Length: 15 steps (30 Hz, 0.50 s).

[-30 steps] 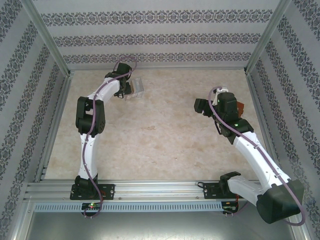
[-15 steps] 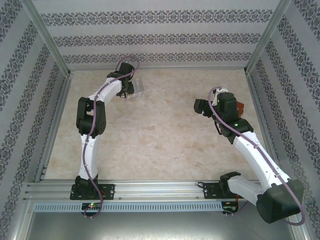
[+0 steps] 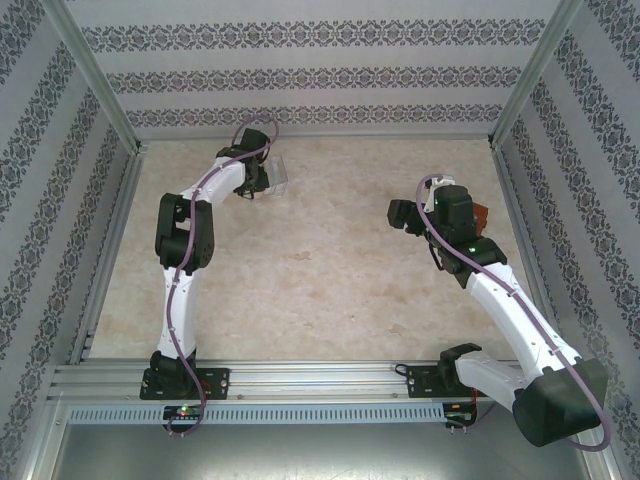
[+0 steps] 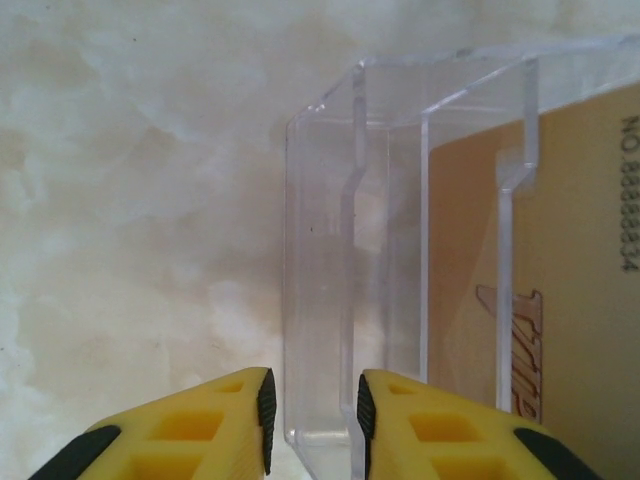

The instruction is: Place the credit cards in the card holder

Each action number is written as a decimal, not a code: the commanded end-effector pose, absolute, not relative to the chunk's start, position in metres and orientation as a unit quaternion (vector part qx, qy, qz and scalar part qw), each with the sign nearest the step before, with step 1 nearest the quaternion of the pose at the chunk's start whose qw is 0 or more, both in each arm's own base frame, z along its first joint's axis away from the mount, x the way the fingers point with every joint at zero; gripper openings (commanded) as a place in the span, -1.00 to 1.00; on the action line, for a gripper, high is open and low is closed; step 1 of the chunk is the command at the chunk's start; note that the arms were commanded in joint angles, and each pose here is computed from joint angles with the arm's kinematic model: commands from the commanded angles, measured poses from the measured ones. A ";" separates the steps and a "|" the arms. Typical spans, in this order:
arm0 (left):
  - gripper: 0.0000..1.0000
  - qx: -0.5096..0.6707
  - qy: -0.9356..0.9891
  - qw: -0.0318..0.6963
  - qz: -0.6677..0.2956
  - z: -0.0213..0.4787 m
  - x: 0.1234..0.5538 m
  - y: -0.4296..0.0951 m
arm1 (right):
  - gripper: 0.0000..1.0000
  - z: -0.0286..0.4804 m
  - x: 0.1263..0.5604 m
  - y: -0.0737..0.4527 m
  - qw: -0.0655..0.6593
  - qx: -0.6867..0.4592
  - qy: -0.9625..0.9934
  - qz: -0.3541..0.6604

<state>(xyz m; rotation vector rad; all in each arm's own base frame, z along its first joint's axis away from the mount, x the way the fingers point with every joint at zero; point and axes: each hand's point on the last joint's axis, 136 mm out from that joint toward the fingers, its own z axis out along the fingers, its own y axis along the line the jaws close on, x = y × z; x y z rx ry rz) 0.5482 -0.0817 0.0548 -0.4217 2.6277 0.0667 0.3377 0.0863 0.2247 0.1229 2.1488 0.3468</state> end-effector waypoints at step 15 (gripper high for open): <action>-0.73 -0.082 0.977 0.191 -0.037 0.048 0.510 -0.182 | 0.75 0.212 0.334 0.053 0.462 0.128 0.871 0.107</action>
